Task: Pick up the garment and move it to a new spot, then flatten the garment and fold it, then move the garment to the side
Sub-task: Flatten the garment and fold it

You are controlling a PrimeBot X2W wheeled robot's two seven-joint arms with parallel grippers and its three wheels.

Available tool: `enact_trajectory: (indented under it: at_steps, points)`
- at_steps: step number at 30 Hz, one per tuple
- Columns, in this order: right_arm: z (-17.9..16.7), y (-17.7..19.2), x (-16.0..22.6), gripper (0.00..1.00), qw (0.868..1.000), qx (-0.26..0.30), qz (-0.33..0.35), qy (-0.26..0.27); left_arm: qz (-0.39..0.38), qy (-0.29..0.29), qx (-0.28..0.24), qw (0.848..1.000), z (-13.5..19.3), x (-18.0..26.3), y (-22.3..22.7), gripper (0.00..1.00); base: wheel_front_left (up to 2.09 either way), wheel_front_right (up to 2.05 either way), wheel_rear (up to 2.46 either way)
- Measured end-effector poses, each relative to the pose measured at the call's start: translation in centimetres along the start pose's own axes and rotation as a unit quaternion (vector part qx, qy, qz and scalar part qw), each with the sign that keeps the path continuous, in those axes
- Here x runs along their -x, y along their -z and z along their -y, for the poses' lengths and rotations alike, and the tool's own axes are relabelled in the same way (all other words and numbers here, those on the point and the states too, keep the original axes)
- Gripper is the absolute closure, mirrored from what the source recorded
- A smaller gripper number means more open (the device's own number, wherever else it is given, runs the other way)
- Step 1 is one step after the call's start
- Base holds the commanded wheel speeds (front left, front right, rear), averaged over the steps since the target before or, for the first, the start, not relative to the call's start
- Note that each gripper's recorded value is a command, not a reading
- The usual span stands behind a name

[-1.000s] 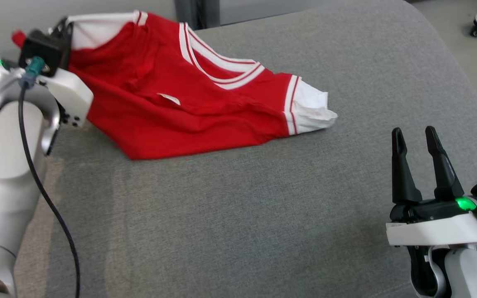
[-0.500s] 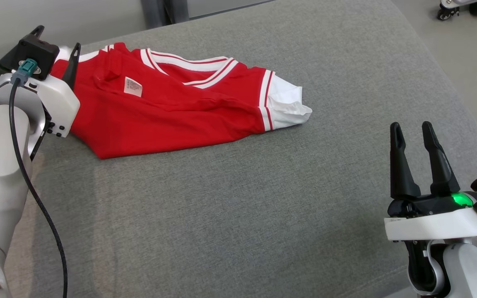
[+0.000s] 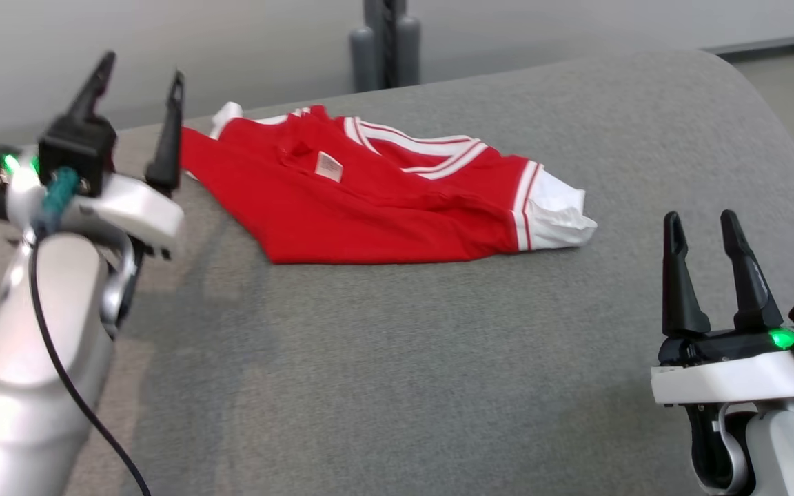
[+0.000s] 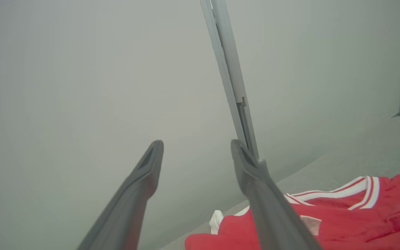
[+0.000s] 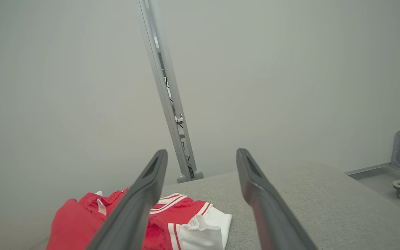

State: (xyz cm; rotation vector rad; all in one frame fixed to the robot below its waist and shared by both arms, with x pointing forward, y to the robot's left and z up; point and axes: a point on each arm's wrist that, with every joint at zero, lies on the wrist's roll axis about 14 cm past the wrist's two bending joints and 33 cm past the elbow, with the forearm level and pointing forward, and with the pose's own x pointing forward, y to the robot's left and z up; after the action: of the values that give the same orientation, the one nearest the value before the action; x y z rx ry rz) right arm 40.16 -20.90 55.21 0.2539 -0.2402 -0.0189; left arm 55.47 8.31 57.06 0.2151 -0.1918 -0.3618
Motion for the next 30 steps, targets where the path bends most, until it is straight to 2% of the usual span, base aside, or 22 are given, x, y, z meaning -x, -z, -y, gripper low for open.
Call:
enact_trajectory:
  at_steps: [2,3,6,7,10,13,20,24,27,30]
  points:
    - [-1.1,0.2,-0.2,0.00,1.000,0.003,-0.003,-0.017,0.008,-0.012,0.018,1.000,-0.1,2.2,-0.4,0.00,0.00,0.00,0.00]
    - [-2.2,0.6,-0.3,0.00,0.999,0.001,-0.007,-0.032,0.017,-0.024,0.051,0.998,0.1,4.5,-0.8,0.00,0.00,0.00,0.00]
    - [-3.8,1.1,-0.6,0.00,0.998,-0.002,-0.012,-0.055,0.013,-0.036,0.073,0.997,0.5,8.3,-0.4,0.00,0.00,0.00,0.00]
    - [-5.2,1.5,-0.7,0.00,0.997,-0.005,-0.018,-0.075,0.006,-0.061,0.088,0.994,0.2,10.8,0.1,0.00,0.00,0.00,0.00]
    - [-7.3,3.3,-0.8,0.00,0.993,-0.004,-0.044,-0.108,0.014,-0.101,0.101,0.990,0.1,14.9,-0.6,0.00,0.00,0.00,0.00]
    - [-8.8,4.1,-1.0,0.00,0.990,-0.006,-0.057,-0.131,0.005,-0.131,0.106,0.986,-0.3,17.2,-0.1,0.00,0.00,0.00,0.00]
    - [-13.1,4.8,-3.2,0.00,0.978,0.000,-0.071,-0.198,0.005,-0.151,0.109,0.982,-0.4,19.1,-0.3,0.00,0.00,0.00,0.00]
    - [-16.9,4.9,-7.1,0.00,0.968,-0.013,-0.086,-0.236,-0.005,-0.157,0.108,0.982,-0.6,19.8,0.3,0.00,0.00,0.00,0.00]
    - [-18.2,6.1,-9.8,0.00,0.963,-0.013,-0.115,-0.244,-0.014,-0.163,0.110,0.980,-0.8,20.3,0.9,0.00,0.00,0.00,0.00]
    - [-18.5,8.8,-11.7,0.00,0.957,-0.012,-0.168,-0.237,-0.025,-0.174,0.114,0.978,-1.1,20.9,1.5,0.00,0.00,0.00,0.00]
